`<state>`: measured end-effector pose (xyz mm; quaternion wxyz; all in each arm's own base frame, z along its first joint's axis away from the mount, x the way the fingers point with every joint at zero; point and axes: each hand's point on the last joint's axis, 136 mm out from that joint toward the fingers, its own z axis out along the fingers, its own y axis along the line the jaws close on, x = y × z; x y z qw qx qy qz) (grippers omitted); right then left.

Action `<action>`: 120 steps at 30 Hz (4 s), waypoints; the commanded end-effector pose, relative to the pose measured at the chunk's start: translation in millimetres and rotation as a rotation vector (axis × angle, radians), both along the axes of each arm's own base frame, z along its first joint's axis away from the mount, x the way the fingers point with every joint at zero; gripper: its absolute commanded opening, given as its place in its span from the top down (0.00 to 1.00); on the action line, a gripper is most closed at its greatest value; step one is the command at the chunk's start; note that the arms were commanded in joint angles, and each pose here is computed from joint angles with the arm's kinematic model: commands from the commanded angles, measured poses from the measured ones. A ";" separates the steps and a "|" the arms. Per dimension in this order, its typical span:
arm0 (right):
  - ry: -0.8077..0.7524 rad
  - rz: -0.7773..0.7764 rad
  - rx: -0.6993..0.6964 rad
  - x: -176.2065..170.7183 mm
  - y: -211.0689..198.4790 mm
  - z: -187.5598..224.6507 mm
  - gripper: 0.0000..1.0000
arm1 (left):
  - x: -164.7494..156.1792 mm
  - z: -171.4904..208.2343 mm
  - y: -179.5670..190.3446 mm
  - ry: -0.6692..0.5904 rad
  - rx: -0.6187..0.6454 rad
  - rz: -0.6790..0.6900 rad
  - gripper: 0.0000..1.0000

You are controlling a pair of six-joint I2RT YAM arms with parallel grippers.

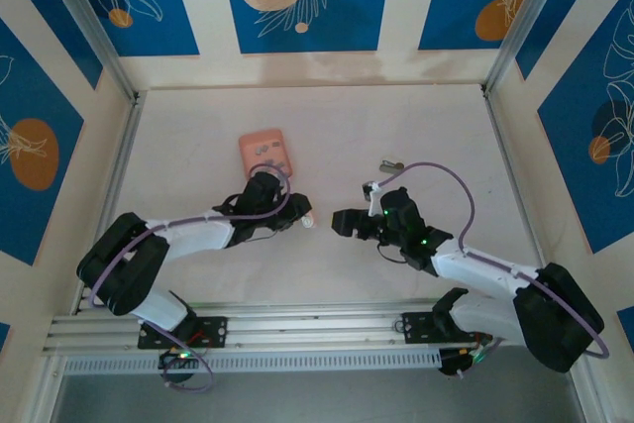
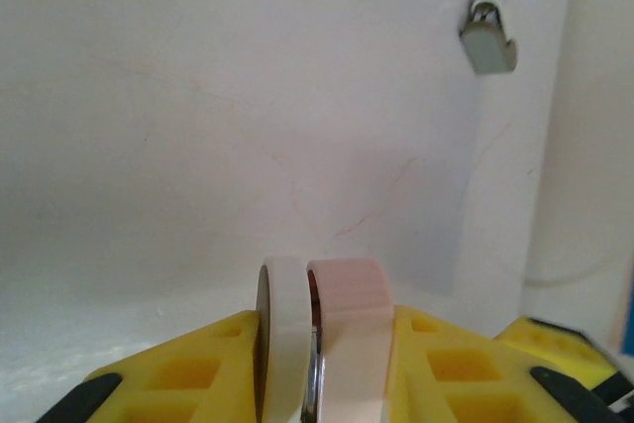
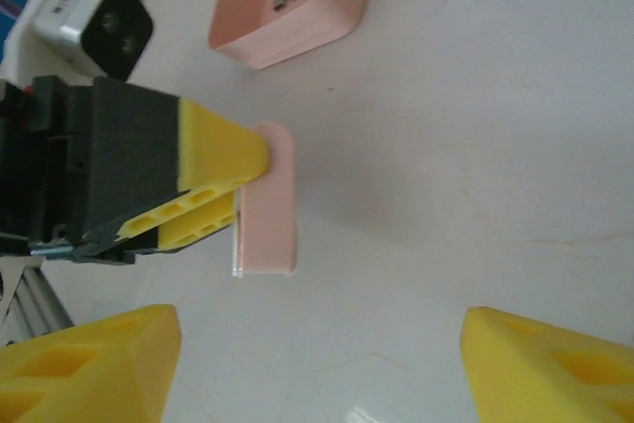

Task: Load the staples into the stapler

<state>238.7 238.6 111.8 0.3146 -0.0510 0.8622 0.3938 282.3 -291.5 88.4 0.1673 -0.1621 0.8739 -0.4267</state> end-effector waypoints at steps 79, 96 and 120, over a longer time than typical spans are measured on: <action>-0.823 0.918 0.065 -42.8 14.6 92.7 1.00 | -93.4 131.9 -32.5 -1.426 0.057 -0.998 0.41; -0.806 0.980 0.090 -47.4 21.5 93.2 1.00 | -96.5 138.2 -35.7 -1.454 0.006 -0.996 0.61; -0.642 0.801 0.010 -25.2 28.3 97.3 0.28 | -86.2 114.6 -23.2 -1.409 0.219 -1.049 0.94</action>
